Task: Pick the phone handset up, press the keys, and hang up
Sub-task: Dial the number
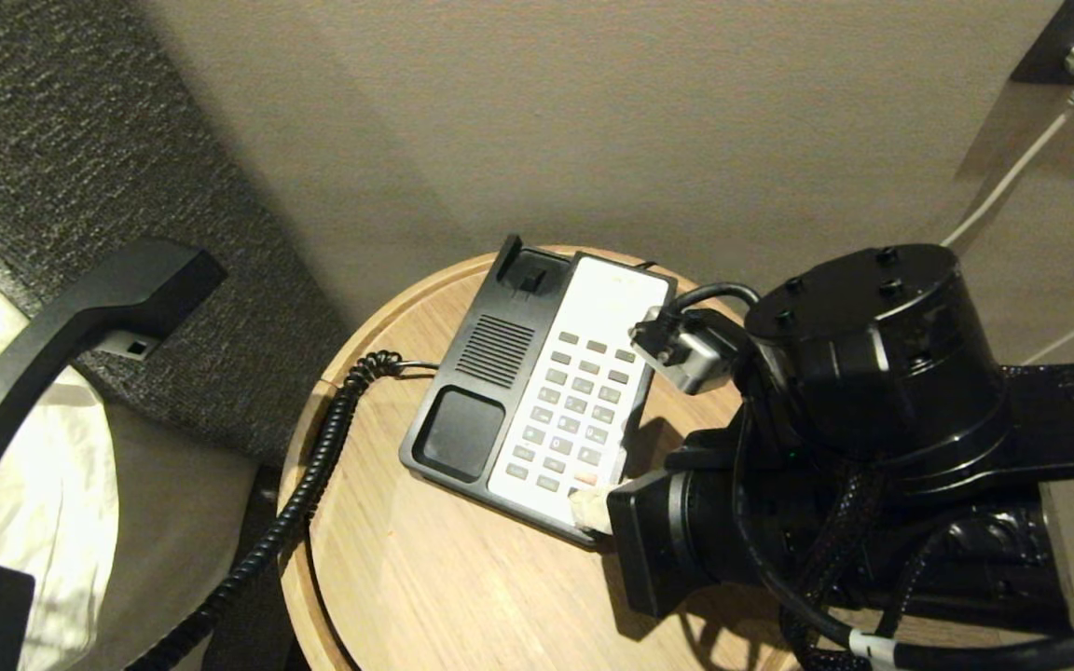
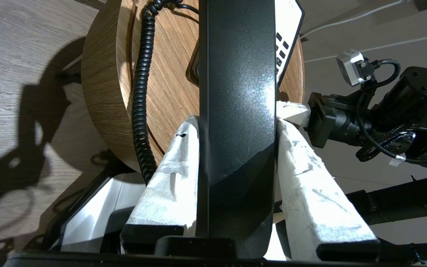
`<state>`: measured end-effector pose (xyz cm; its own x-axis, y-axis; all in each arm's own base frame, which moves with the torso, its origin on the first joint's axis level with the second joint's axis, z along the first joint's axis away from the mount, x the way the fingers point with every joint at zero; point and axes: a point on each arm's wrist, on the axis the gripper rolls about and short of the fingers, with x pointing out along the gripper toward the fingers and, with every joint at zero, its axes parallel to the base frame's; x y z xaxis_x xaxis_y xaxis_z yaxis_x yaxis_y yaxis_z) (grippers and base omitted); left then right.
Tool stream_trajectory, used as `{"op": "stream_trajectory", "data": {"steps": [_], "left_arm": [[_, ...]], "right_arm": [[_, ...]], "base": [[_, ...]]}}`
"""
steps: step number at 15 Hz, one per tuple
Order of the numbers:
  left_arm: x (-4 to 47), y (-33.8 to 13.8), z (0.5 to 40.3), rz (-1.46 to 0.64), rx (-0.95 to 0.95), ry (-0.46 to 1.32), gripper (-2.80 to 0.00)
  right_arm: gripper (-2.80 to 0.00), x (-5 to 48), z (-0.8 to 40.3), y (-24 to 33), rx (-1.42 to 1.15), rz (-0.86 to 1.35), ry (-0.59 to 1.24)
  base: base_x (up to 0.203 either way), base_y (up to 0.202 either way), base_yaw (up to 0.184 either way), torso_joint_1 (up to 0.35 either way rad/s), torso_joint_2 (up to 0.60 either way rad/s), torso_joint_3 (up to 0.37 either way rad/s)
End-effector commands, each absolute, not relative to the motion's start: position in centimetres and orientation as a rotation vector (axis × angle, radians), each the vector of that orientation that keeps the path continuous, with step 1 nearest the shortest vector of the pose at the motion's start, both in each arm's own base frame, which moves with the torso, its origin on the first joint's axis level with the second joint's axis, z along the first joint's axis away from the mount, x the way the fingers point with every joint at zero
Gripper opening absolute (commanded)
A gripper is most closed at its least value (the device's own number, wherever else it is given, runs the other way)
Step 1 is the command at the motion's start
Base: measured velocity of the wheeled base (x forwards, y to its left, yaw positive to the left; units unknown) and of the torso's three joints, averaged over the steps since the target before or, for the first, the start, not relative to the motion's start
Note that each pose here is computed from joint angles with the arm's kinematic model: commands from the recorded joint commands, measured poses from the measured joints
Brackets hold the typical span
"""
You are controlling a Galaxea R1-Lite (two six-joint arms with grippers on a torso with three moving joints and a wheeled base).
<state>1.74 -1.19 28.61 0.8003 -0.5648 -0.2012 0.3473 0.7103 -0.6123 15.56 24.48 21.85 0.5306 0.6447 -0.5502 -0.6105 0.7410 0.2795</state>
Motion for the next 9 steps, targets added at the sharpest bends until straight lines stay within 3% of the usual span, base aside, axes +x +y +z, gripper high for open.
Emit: {"op": "stream_trajectory", "data": {"steps": [1,9], "left_arm": [[1.7,-1.2,28.5,-0.517,-0.592,0.398,-2.80],[1.7,-1.1,28.5,-0.518,-0.594,0.397,-2.80]], "right_arm": [[-2.80,15.6,21.7,24.5,0.053,0.745,0.686],[-2.80,15.2,22.9,24.0,0.076,0.758,0.652]], "base": [[0.000,0.000,0.000,0.000,0.00,0.000],[0.000,0.000,0.000,0.000,0.00,0.000]]}}
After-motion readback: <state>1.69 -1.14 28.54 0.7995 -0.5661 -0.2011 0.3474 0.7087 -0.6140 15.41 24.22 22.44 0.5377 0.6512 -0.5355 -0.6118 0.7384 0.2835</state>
